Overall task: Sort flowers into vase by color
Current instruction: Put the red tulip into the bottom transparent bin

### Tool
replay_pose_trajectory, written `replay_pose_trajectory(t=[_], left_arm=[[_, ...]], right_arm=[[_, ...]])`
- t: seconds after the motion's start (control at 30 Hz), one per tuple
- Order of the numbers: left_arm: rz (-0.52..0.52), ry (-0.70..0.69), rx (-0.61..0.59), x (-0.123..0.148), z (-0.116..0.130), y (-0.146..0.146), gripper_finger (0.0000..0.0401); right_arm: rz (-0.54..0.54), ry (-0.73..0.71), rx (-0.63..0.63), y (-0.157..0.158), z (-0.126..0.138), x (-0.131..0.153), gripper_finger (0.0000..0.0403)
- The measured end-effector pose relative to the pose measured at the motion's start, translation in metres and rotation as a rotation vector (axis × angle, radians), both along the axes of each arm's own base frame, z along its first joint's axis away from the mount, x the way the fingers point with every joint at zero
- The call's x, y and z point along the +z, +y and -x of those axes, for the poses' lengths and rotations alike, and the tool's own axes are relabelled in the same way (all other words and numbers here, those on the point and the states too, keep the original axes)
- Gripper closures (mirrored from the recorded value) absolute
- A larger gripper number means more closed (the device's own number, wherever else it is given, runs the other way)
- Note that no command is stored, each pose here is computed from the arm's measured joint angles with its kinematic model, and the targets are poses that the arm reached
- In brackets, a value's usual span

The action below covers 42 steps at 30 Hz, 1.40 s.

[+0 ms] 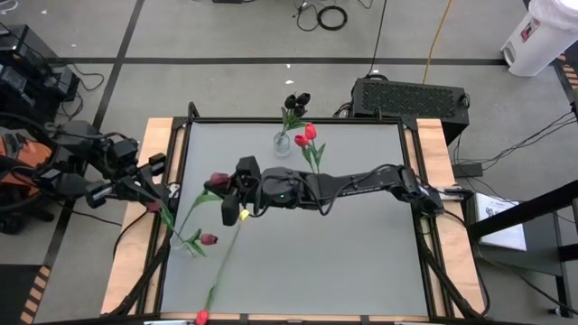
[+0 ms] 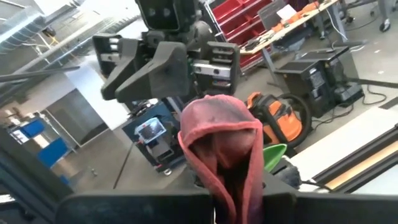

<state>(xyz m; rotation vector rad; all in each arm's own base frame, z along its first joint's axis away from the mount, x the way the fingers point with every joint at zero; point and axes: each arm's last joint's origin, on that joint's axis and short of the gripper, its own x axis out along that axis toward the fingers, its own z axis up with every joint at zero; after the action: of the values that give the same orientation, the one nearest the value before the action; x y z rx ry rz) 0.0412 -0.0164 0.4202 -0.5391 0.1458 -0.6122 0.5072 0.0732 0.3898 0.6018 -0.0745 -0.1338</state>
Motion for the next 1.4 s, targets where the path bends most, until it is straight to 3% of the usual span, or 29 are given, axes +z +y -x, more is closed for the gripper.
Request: replay_pose_trajectory(t=[0.9, 1.4], left_arm=[[-0.027, 0.008, 0.049, -0.003, -0.001, 0.001, 0.0332], [-0.027, 0.008, 0.053, -0.003, -0.001, 0.001, 0.0332]], right_arm=[[-0.065, 0.015, 0.026, -0.013, -0.019, -0.027, 0.0402], [-0.064, 0.021, 0.060, -0.013, -0.019, -0.027, 0.0403]])
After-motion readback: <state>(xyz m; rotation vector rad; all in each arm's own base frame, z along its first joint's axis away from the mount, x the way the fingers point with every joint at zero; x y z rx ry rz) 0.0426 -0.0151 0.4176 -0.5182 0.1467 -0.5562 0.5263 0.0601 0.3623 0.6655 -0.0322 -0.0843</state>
